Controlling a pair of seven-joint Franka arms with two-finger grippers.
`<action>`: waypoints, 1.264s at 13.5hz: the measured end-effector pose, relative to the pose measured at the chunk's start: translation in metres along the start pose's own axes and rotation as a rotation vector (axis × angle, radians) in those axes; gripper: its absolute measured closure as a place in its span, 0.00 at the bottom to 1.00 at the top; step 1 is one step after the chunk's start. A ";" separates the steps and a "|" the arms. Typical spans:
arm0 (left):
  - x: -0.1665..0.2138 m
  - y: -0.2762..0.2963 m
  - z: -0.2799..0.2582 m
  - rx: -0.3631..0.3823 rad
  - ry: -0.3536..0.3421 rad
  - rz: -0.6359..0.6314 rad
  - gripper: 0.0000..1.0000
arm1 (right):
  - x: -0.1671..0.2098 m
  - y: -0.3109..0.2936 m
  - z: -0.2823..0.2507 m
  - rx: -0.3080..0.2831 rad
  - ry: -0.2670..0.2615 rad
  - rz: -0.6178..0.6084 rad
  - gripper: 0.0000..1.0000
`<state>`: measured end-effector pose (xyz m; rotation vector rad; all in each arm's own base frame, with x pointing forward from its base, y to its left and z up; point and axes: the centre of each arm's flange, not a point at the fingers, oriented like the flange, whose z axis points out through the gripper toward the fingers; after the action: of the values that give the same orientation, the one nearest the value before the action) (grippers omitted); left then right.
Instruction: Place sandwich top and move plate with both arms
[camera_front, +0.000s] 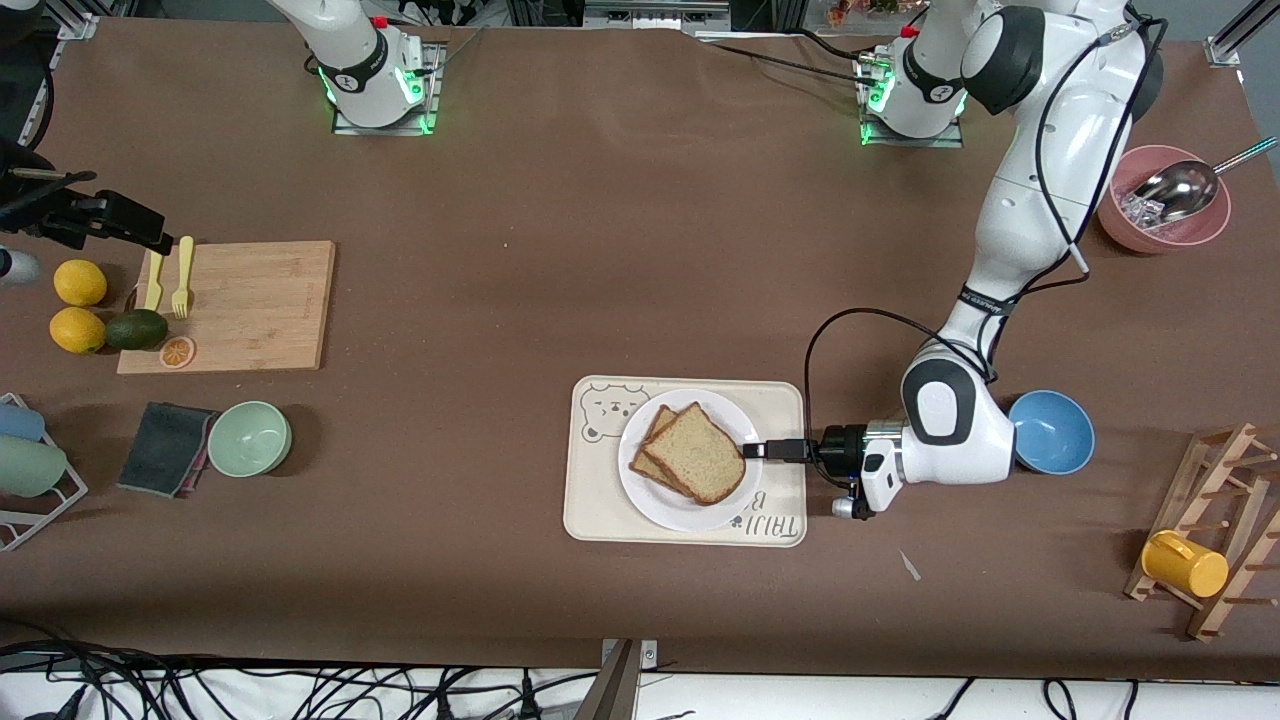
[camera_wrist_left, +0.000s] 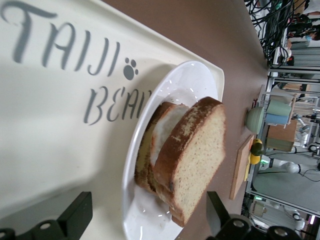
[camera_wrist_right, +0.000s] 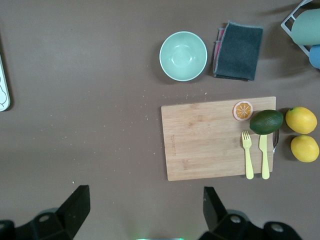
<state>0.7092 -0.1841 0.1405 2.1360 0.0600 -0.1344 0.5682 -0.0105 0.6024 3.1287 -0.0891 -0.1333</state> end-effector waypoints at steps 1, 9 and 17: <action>0.001 -0.001 -0.007 0.023 -0.005 0.015 0.00 | 0.001 0.000 -0.001 0.000 0.006 0.000 0.00; 0.008 0.051 -0.084 0.234 -0.018 0.118 0.00 | 0.005 -0.001 -0.002 0.001 0.036 -0.001 0.00; -0.002 0.104 -0.144 0.651 -0.055 0.235 0.00 | 0.011 -0.002 0.003 0.005 0.041 -0.002 0.00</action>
<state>0.7277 -0.1192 0.3045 2.7636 -0.3056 -0.0799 0.5785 -0.0091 0.5986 3.1343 -0.0862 -0.0694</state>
